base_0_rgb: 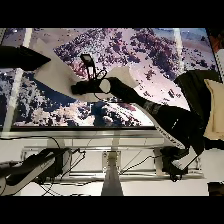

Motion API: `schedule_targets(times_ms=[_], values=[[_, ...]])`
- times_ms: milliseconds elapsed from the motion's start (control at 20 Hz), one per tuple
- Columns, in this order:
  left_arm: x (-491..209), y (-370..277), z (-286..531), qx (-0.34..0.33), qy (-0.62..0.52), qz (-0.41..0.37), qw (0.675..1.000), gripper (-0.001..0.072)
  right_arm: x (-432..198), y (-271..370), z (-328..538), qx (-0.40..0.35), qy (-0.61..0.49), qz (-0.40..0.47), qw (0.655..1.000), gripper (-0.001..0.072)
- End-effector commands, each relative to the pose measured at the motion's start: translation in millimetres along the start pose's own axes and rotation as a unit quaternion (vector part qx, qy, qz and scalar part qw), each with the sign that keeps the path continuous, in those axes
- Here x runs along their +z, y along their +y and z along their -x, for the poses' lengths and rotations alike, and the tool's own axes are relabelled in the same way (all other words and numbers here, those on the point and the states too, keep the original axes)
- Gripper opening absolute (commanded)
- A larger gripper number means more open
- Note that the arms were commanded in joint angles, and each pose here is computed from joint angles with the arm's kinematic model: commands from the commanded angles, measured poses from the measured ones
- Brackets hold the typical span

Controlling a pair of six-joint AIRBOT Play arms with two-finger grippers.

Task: Fold the clothes and pants, and hang the long-sleeved shirts on hangers.

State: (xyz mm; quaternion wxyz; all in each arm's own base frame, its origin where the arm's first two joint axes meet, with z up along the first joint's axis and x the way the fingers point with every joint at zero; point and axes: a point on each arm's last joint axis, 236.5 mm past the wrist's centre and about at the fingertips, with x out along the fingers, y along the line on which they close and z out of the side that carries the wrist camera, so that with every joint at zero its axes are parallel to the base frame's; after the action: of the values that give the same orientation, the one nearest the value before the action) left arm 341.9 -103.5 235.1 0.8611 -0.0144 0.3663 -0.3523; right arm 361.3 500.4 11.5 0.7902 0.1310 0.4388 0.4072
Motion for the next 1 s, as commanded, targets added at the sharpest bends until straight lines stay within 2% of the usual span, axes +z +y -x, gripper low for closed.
schedule_targets(times_ms=[0, 150, 250, 500, 600, 650, 700, 750, 800, 900, 950], values=[[5, 2, -8, -0.010, -0.007, 0.008, 1.000, 0.0013, -4, -4, 0, -0.017, 0.021, 0.032, 0.999, 0.0014], [11, 14, -43, -0.022, -0.002, 0.064, 0.998, 0.0013, 18, -88, 42, -0.103, 0.051, 0.060, 0.992, 0.0014], [14, 11, -84, -0.042, 0.009, 0.069, 0.997, 0.0013, 37, -153, 88, -0.162, 0.060, 0.042, 0.984, 0.0015], [25, -64, -230, -0.151, 0.001, 0.115, 0.982, 0.0013, 64, -289, 210, -0.250, 0.037, -0.081, 0.964, 0.0014], [13, -85, -288, -0.148, -0.002, 0.112, 0.983, 0.0014, 56, -332, 250, -0.274, 0.035, -0.129, 0.952, 0.0014], [5, -90, -313, -0.138, -0.002, 0.113, 0.984, 0.0095, 52, -349, 268, -0.282, 0.035, -0.137, 0.949, 0.0033], [-3, -94, -331, -0.131, 0.000, 0.115, 0.985, 0.0425, 48, -363, 283, -0.288, 0.037, -0.140, 0.947, 0.0206], [-10, -94, -343, -0.125, 0.002, 0.118, 0.985, 0.0692, 45, -374, 295, -0.293, 0.033, -0.156, 0.943, 0.0475], [-12, -92, -348, -0.121, 0.003, 0.118, 0.986, 0.0710, 41, -383, 304, -0.294, 0.030, -0.172, 0.940, 0.0536], [-10, -81, -345, -0.111, -0.001, 0.114, 0.987, 0.0707, 30, -391, 303, -0.274, 0.043, -0.186, 0.942, 0.0537], [-7, -71, -339, -0.103, -0.002, 0.109, 0.989, 0.0707, 23, -390, 294, -0.251, 0.051, -0.203, 0.945, 0.0581]])
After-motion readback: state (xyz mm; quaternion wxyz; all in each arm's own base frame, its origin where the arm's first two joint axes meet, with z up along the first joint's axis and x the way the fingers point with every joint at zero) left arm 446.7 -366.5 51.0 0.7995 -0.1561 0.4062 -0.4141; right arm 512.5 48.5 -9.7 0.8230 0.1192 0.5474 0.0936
